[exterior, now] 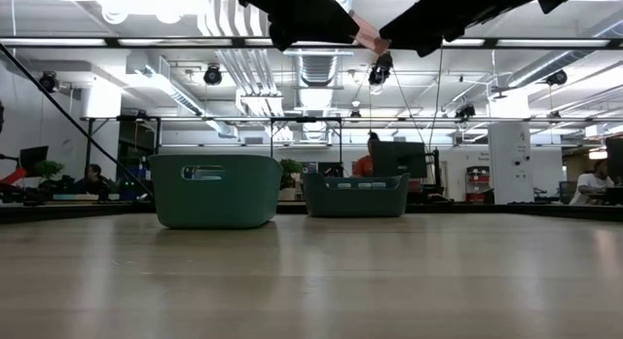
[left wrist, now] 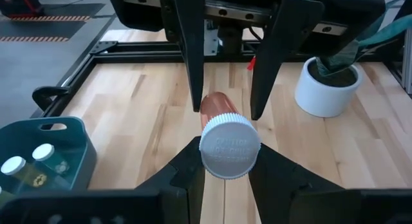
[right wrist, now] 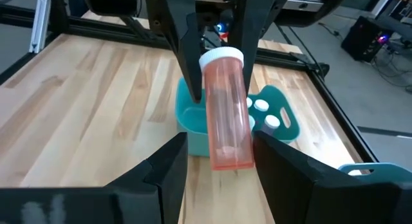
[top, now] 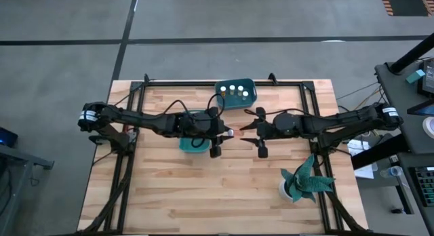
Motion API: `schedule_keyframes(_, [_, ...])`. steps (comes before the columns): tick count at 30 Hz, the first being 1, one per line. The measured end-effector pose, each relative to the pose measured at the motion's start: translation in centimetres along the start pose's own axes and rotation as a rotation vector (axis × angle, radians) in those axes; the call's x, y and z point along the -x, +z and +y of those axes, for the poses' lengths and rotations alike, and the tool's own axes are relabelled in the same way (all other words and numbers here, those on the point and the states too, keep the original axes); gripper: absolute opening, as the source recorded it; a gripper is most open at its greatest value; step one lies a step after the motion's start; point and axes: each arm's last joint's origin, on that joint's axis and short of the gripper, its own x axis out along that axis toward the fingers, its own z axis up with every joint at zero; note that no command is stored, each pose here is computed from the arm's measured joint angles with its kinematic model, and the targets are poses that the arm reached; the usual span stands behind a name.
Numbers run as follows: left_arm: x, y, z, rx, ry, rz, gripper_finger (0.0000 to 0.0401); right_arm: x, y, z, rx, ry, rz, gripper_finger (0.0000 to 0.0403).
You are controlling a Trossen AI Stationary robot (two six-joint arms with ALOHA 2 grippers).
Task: Pick and place medicine bottles into bin by pill shape (circle, oval)
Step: Put the pink tablet pill bottle into the blue bin
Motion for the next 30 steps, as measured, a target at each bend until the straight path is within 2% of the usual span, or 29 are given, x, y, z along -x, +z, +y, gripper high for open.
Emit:
schedule_keyframes(5, [0.00,0.07,0.00,0.003,0.000,-0.007,0.0086,0.07,0.05,-0.02,-0.006,-0.003,-0.003,0.0156])
schedule_keyframes(16, [0.04,0.31,-0.23,0.011,-0.008,-0.032,0.0086,0.04,0.01,-0.02,-0.002,-0.002,0.000,0.0088])
schedule_keyframes(19, [0.04,0.35,-0.23,0.013,-0.007,-0.036,0.0091,0.04,0.01,-0.02,-0.003,-0.002,0.000,0.0086])
schedule_keyframes(24, [0.06,0.44,-0.20,0.014,-0.006,-0.045,0.0123,0.04,-0.01,0.00,-0.013,-0.001,-0.001,0.0105])
schedule_keyframes(30, [0.95,1.00,-0.09,-0.002,-0.019,-0.067,0.0172,0.08,-0.63,0.09,-0.012,0.002,0.013,0.0099])
